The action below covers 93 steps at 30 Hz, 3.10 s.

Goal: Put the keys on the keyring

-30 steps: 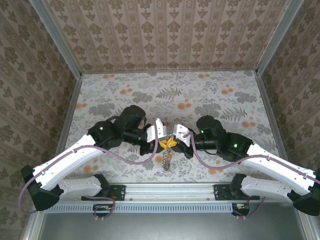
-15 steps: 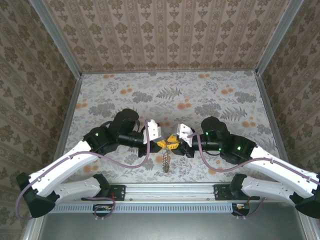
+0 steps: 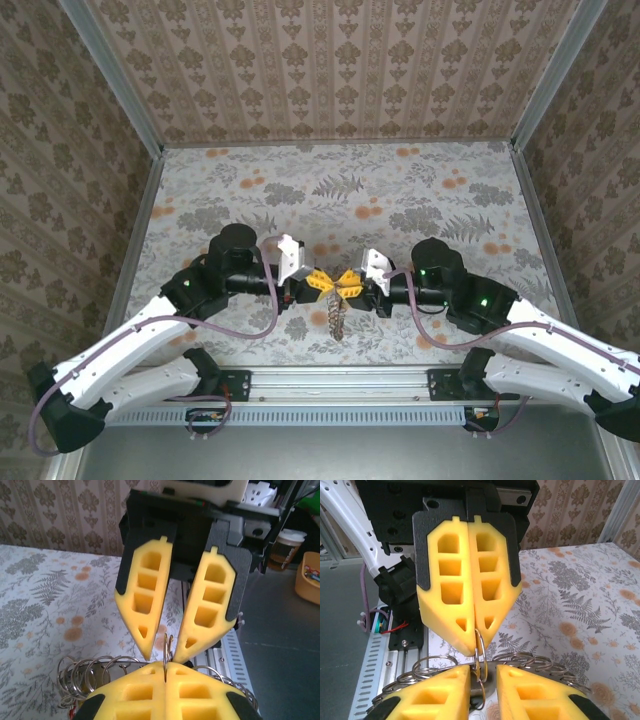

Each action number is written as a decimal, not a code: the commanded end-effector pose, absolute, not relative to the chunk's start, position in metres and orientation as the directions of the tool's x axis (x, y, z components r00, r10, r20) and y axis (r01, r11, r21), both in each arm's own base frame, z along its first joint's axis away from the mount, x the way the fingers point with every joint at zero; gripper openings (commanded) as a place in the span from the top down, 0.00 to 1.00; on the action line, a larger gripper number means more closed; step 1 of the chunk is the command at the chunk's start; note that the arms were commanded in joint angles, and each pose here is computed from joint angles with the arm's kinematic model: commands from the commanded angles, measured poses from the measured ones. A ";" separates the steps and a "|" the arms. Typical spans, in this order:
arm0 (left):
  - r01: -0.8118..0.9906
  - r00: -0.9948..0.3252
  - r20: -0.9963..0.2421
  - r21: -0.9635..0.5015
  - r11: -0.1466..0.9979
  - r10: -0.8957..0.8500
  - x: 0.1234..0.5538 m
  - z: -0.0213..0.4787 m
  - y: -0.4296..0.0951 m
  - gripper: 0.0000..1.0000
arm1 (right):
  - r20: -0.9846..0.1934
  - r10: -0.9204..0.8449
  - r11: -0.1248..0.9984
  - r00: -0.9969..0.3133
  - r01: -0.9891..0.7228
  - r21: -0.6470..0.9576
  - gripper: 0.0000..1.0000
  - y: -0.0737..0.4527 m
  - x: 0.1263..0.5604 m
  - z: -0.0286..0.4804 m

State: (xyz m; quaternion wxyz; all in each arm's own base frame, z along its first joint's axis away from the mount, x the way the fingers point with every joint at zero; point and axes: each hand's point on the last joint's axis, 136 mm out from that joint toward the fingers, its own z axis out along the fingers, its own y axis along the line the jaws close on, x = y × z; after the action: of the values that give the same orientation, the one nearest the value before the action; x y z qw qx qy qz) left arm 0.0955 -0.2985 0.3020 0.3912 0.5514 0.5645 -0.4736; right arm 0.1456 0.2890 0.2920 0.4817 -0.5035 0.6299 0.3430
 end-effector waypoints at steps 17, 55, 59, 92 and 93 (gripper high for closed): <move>0.993 -0.056 -0.969 -0.080 -0.090 0.240 0.092 0.320 -0.304 1.00 | -0.953 -0.301 0.360 -0.044 -0.930 -0.071 1.00 0.279 0.161 0.306; 0.996 0.087 -0.843 0.062 -0.064 0.530 0.109 0.314 -0.306 0.61 | -0.908 -0.417 0.247 -0.035 -0.966 -0.076 1.00 0.291 0.149 0.303; 0.995 0.086 -0.843 0.051 -0.080 0.531 0.111 0.310 -0.312 0.62 | -0.913 -0.406 0.234 -0.031 -0.970 -0.071 1.00 0.293 0.147 0.304; 0.990 0.006 -0.994 -0.010 -0.144 0.111 0.091 0.358 -0.300 1.00 | -0.972 -0.235 0.265 0.004 -0.962 -0.069 0.97 0.283 0.140 0.326; 0.989 0.005 -0.993 -0.013 -0.145 0.120 0.091 0.356 -0.300 1.00 | -0.972 -0.237 0.271 0.008 -0.960 -0.074 0.99 0.282 0.141 0.327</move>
State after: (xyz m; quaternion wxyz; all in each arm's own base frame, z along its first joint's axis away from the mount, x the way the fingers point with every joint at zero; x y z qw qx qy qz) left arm 0.0959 -0.3009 0.3342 0.4091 0.5629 0.5263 -0.4886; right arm 0.1414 0.2825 0.3194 0.4990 -0.4912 0.6232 0.3485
